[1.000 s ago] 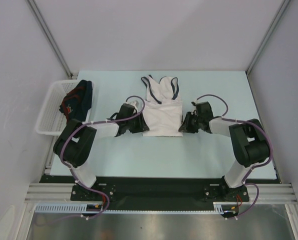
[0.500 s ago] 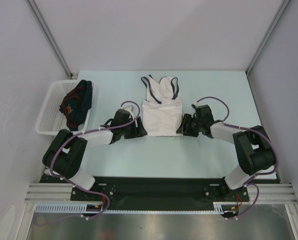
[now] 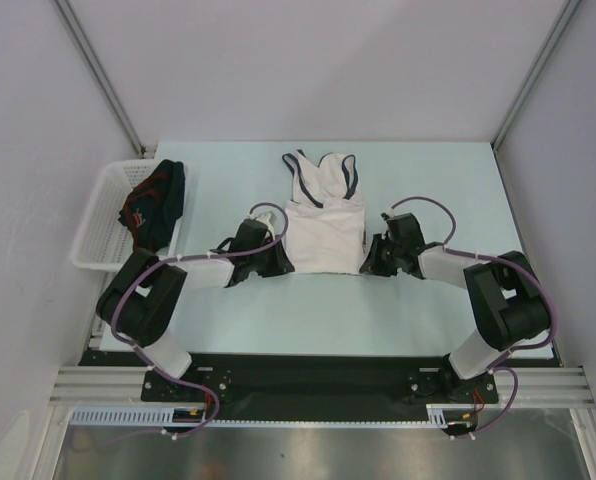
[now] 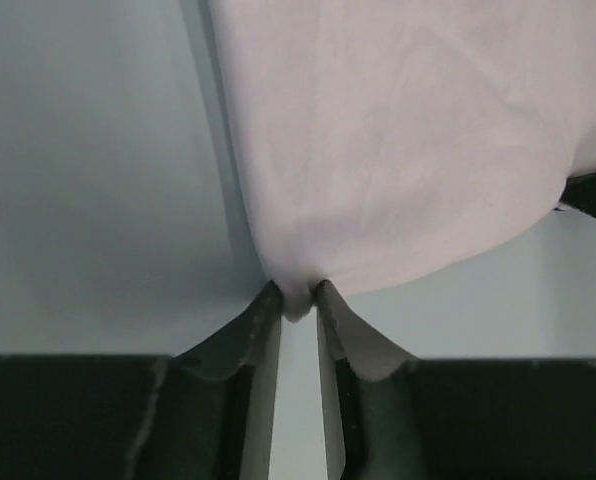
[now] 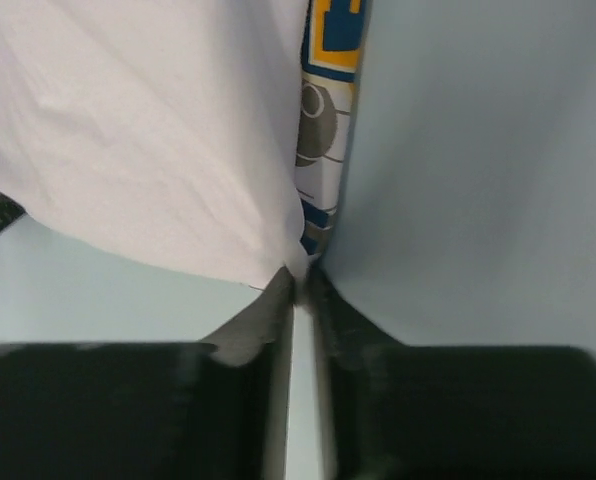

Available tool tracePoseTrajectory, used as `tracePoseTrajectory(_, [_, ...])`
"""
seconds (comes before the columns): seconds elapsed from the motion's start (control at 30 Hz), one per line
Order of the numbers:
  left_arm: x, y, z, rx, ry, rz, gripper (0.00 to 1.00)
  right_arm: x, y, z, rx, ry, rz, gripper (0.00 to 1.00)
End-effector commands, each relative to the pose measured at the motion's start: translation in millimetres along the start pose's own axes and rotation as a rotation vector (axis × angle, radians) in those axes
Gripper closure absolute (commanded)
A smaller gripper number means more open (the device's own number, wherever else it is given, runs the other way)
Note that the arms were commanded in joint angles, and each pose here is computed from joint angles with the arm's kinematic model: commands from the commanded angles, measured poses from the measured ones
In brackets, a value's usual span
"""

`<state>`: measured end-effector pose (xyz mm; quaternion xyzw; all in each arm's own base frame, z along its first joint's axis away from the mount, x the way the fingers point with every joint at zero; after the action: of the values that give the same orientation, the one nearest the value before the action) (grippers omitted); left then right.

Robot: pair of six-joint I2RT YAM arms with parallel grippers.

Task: Fold and stack the tank tops

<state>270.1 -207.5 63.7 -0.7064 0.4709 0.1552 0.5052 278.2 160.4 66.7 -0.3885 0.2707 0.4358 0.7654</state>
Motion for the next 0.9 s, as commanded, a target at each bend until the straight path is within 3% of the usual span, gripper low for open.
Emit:
tracePoseTrajectory(0.0, [8.1, 16.6, 6.8, -0.014, -0.036, 0.079, 0.78, 3.3, 10.0, -9.2, -0.004, 0.06, 0.05, 0.91])
tracePoseTrajectory(0.03, [8.1, 15.7, 6.2, -0.014, -0.034, 0.078, 0.85, 2.5, 7.1, -6.0, -0.012, 0.058, 0.043, 0.97])
tracePoseTrajectory(0.07, [7.2, 14.8, 5.8, -0.012, -0.034, 0.076, 0.99, 1.3, 7.4, -5.4, -0.011, 0.063, 0.048, 1.0])
tracePoseTrajectory(0.2, [1.0, 5.6, 3.1, -0.002, -0.057, 0.068, 1.0, -3.2, -4.9, 3.1, -0.01, 0.057, 0.028, 1.0])
tracePoseTrajectory(0.3, [-7.5, -27.7, -11.7, 0.021, -0.062, 0.077, 1.0, -13.9, -41.3, 31.0, 0.0, 0.017, 0.003, 1.0])
tracePoseTrajectory(0.33, [-14.4, -60.5, -28.4, 0.043, -0.043, 0.018, 1.0, -20.0, -52.5, 41.6, -0.008, 0.001, -0.013, 1.0])
tracePoseTrajectory(0.37, [-23.5, -66.4, -30.5, 0.052, -0.075, 0.032, 1.0, -35.2, -78.1, 67.6, -0.035, -0.044, -0.072, 1.0])
tracePoseTrajectory(0.5, [-75.9, -102.2, -56.8, 0.078, -0.035, -0.139, 1.0, -80.3, -88.2, 95.2, -0.072, -0.044, -0.156, 1.0])
tracePoseTrajectory(0.6, [-75.3, -69.4, -49.9, 0.071, -0.017, -0.084, 1.0, -78.8, -57.8, 73.2, -0.032, -0.019, -0.102, 1.0])
tracePoseTrajectory(0.7, [-63.7, -10.6, -39.1, 0.052, 0.014, 0.012, 1.0, -70.2, -21.4, 53.4, 0.009, -0.017, -0.063, 1.0])
tracePoseTrajectory(0.73, [-60.1, 20.1, -26.6, 0.042, -0.006, 0.065, 1.0, -61.1, 9.4, 33.5, 0.02, 0.023, 0.0, 1.0])
tracePoseTrajectory(0.87, [-67.5, 66.6, -23.9, 0.038, -0.003, 0.087, 1.0, -68.0, 52.0, 15.4, 0.041, 0.058, 0.019, 1.0])
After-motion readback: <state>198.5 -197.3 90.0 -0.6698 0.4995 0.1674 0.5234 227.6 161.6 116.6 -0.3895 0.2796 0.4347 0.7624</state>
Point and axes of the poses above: each gripper's point midway between its finger pads, its own x axis out along the fingers, its own z axis along the line the jaws close on, y = z × x, the point moved 6 cm from there along -x, back along the fingers, and after that the axes turned 8 degrees about x, right-handed, at the moved point
